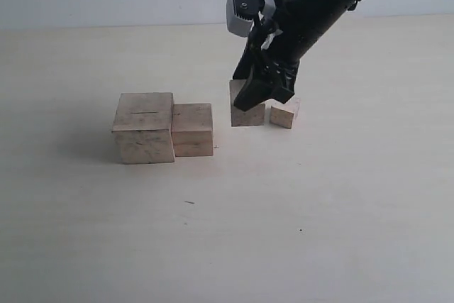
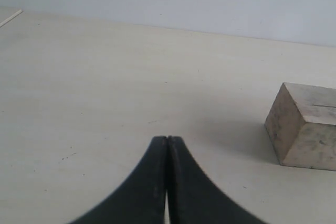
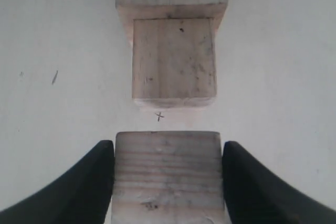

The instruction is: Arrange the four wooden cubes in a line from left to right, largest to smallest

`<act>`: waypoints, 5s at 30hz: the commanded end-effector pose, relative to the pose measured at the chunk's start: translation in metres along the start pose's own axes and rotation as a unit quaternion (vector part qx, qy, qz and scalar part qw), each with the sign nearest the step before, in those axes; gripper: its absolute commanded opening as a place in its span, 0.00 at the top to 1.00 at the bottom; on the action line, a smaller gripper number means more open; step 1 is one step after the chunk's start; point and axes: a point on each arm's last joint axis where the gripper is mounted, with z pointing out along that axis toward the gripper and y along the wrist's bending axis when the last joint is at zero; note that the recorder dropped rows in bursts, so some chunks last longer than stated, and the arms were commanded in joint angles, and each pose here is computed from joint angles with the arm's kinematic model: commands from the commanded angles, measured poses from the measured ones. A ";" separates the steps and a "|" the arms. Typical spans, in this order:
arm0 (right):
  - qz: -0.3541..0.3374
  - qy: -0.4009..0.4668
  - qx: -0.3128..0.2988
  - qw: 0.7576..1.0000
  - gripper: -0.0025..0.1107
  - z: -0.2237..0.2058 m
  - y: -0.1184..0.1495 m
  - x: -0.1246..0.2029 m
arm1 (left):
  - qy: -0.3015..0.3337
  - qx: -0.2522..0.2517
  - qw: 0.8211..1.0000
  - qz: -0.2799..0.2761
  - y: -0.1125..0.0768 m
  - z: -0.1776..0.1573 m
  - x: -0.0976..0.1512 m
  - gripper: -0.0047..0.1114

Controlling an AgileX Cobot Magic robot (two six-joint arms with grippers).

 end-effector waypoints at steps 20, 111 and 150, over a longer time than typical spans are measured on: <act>0.039 -0.016 -0.041 0.998 0.88 0.043 -0.007 0.019 | -0.008 -0.002 1.000 0.002 0.000 0.000 0.000 0.96; 0.487 0.072 0.047 0.869 0.98 0.058 -0.014 0.034 | -0.008 -0.002 1.000 0.002 0.000 0.000 0.000 0.96; 0.506 0.103 0.036 0.855 0.98 0.050 -0.003 0.024 | -0.008 -0.002 1.000 0.002 0.000 0.000 0.000 0.96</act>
